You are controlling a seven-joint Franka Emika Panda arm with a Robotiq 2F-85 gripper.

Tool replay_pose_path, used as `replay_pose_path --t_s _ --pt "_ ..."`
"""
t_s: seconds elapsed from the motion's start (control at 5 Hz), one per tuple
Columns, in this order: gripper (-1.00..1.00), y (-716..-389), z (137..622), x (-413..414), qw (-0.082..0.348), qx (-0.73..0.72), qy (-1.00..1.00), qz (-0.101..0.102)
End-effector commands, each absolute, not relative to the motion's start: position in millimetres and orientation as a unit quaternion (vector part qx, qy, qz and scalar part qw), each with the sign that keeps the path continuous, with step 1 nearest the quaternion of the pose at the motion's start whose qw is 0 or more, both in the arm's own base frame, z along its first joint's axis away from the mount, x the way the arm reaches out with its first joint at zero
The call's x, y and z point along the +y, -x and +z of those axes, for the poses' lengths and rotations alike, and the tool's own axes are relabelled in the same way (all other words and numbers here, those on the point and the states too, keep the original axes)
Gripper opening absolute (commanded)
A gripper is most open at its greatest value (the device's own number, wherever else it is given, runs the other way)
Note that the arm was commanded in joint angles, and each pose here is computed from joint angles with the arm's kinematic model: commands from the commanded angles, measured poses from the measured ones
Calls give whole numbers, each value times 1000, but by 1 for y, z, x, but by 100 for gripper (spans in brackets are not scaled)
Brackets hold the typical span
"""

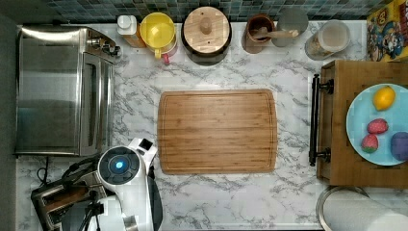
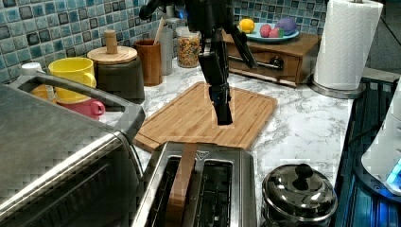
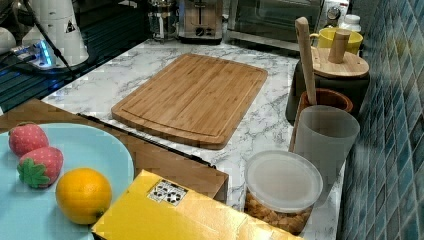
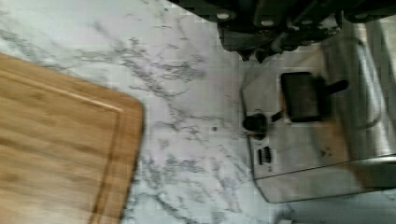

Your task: Turn on the toaster.

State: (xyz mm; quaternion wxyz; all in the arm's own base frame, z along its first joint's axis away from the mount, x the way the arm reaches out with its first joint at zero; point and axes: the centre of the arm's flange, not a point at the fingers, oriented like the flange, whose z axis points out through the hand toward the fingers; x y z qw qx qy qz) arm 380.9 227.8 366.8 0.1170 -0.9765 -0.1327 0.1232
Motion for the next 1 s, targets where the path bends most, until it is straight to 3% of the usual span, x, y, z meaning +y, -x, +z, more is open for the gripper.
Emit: replay_pose_path --t_s 0.2,0.8,1.0 --pt "-100 -376 401 273 160 -149 974 51" --pt "-100 -395 382 280 124 -118 983 64" --pt "-100 -397 370 281 113 -99 987 54"
